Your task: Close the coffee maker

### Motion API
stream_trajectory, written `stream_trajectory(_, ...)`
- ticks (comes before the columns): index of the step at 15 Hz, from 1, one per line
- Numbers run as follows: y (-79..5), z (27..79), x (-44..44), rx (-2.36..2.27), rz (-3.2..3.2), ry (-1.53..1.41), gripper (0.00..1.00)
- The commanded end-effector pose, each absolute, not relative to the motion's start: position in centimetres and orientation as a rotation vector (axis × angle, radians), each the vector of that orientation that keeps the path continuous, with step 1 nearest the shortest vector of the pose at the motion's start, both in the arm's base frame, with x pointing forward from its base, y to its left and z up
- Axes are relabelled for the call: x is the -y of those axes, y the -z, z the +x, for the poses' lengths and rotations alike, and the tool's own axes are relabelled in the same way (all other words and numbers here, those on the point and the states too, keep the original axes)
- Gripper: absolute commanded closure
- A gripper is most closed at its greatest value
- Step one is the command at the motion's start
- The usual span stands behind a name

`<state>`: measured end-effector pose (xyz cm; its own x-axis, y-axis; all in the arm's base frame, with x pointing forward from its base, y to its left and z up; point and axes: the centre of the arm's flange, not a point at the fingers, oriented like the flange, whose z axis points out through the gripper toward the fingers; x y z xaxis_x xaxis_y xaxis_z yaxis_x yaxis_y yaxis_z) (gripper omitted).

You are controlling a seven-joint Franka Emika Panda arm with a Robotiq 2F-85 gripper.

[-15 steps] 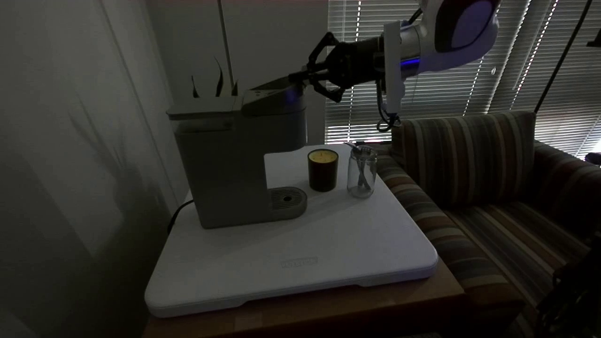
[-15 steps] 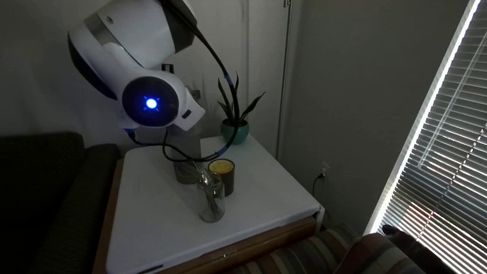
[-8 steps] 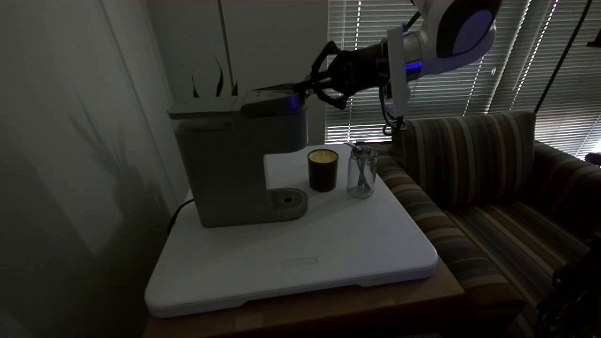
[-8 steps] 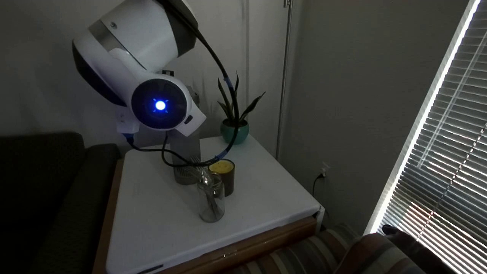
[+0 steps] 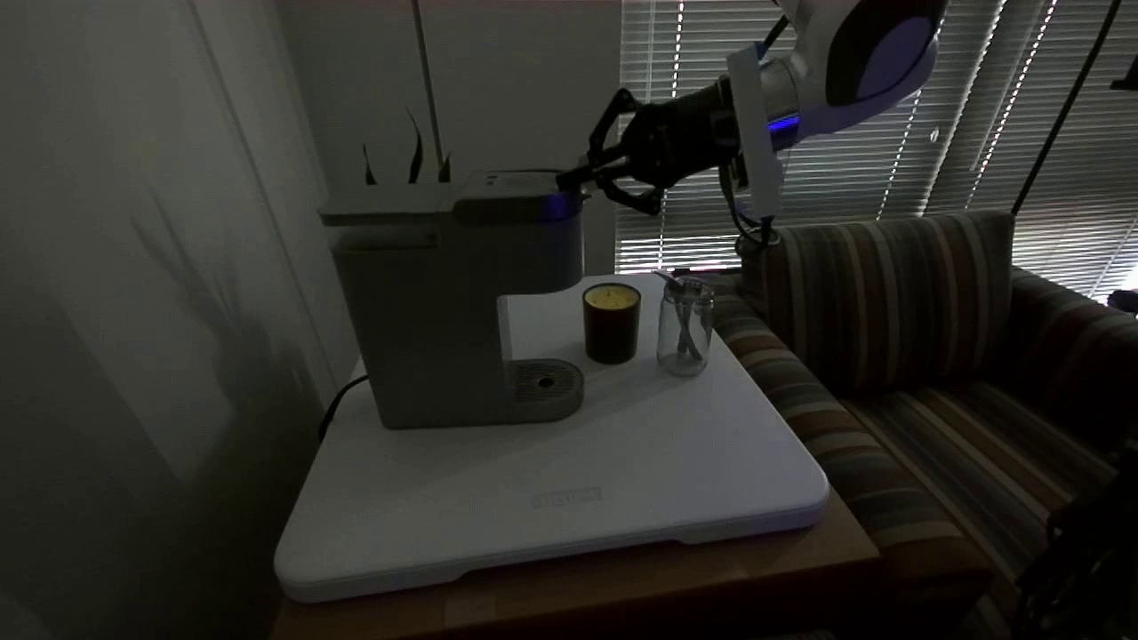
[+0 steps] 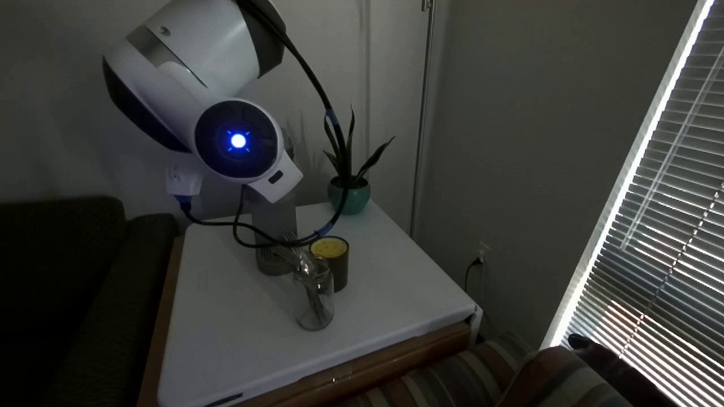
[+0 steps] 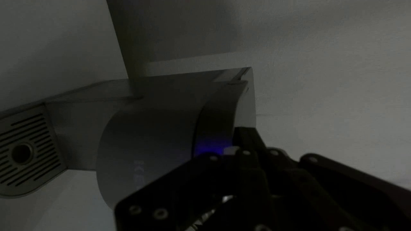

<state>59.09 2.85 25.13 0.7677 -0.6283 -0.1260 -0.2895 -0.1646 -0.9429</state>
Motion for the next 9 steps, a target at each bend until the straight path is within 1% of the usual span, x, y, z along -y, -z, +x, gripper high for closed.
stream_trajectory(1, -23.7, 58.8, -3.6, -0.702, -1.872, 0.29, 1.0)
stream_trajectory(9, -32.8, 61.6, -5.2, -0.557, -2.254, 0.337, 1.0)
